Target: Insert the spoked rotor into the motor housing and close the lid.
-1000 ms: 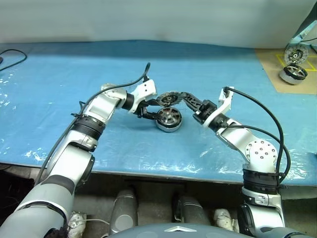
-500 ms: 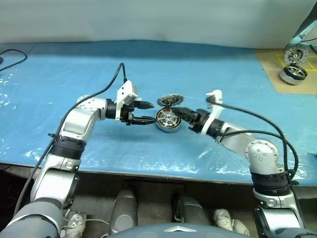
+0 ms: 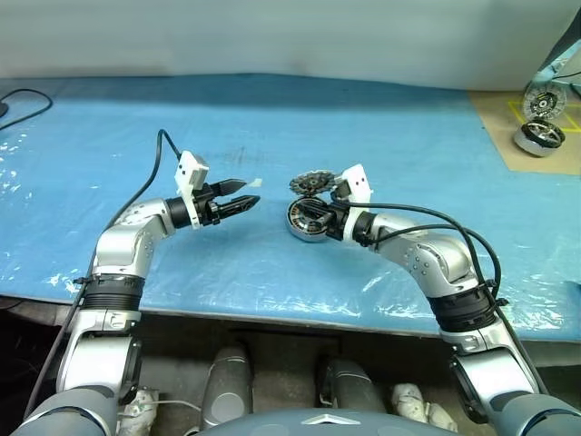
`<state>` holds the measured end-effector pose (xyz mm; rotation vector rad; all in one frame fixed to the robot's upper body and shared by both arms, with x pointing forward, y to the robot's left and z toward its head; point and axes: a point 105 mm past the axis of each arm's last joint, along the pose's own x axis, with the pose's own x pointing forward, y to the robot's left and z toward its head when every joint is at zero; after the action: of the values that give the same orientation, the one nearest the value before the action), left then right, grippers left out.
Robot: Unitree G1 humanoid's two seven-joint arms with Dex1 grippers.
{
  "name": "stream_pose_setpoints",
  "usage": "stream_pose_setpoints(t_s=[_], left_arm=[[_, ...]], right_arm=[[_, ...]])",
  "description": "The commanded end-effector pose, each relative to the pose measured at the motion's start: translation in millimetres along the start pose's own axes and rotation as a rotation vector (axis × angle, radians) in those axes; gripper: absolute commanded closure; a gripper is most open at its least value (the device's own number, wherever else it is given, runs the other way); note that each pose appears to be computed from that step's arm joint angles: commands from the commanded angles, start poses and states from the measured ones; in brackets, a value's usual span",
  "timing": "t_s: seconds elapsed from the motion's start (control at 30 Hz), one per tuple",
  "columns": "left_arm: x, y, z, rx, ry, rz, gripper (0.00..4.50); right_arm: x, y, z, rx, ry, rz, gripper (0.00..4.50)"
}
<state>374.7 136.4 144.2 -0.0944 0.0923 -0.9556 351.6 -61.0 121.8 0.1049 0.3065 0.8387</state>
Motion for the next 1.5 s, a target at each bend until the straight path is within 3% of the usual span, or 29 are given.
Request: stream_pose_setpoints(t_s=[0.03, 0.4, 0.6, 0.8, 1.0, 1.27, 1.5], left_arm=[[15, 10, 22, 0.064, -0.068, 0.047, 1.26], [68, -3, 42, 0.080, -0.109, -0.067, 1.26], [89, -1, 52, 0.089, -0.103, -0.061, 1.26], [99, -2, 51, 0.081, -0.078, -0.062, 1.26], [114, -20, 46, 0.083, -0.053, -0.150, 1.26], [126, -59, 44, 0.096, -0.059, -0.373, 1.26], [119, -76, 0, 0.211, 0.130, -0.530, 1.26]], right_arm=[[2, -6, 12, -0.009, -0.043, -0.013, 4.47], [-4, -17, -34, 0.006, 0.103, -0.054, 4.47], [-14, -2, -12, 0.056, -0.025, 0.001, 4.47], [-46, 14, 10, 0.123, -0.131, 0.093, 4.47], [-86, 5, 4, 0.098, -0.104, 0.003, 4.47], [-111, -13, 12, 0.120, -0.155, -0.108, 4.47], [-122, -23, 18, 0.094, -0.154, -0.160, 4.47]])
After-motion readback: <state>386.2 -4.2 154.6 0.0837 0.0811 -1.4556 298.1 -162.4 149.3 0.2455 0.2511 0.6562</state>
